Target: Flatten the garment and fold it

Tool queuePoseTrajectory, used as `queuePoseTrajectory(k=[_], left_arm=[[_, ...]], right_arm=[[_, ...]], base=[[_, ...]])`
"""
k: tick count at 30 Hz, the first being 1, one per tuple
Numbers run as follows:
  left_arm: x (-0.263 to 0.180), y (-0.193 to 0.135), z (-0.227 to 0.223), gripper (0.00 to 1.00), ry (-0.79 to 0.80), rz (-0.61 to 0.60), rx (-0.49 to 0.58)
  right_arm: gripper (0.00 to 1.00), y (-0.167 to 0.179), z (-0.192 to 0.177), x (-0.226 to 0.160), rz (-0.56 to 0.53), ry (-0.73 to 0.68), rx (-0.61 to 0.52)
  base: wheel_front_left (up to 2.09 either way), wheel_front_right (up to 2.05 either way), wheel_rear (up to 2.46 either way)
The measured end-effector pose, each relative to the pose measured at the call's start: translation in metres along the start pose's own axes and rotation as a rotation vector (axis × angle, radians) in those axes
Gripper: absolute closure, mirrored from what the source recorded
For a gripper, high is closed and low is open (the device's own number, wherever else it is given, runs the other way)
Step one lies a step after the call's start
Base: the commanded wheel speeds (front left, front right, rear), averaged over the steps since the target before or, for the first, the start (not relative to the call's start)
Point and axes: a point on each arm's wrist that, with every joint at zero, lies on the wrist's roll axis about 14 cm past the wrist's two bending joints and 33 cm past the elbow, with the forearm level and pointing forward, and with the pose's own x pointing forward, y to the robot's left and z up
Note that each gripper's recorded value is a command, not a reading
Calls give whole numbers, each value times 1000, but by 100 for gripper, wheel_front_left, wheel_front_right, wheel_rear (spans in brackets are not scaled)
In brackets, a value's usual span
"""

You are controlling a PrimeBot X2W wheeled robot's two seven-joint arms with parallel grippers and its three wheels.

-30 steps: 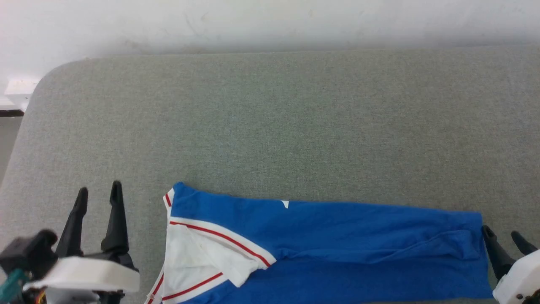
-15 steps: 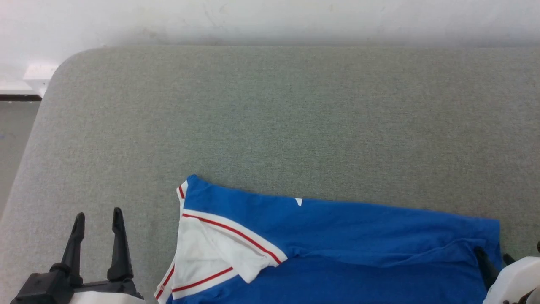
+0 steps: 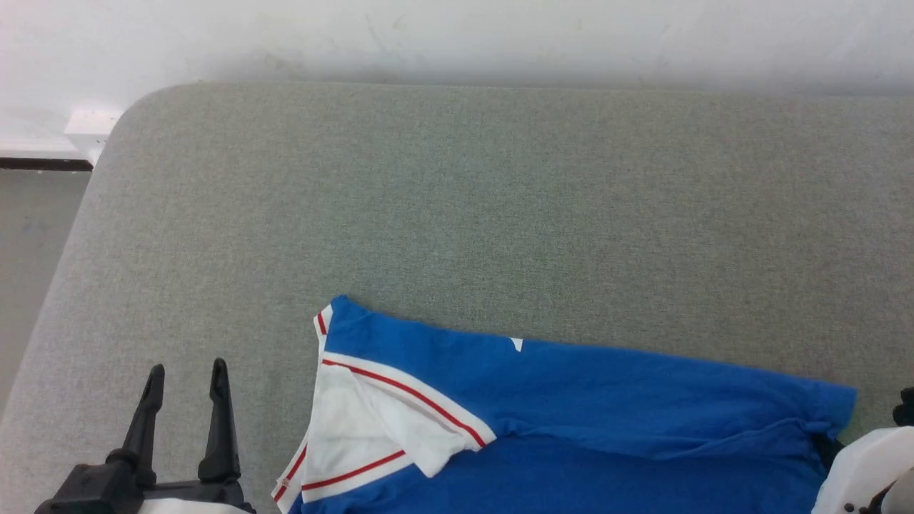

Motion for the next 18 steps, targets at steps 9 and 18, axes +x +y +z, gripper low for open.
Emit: queuePoseTrajectory(k=[9, 18], left_arm=[[1, -11, -2, 0, 0, -38, -8], [-2, -15, -5, 0, 6, -60, 18]], right_arm=[[100, -36, 57, -13, -108, -171, -61], [100, -134, 72, -45, -369, -199, -49]], base=[[0, 0, 0], [0, 0, 0]])
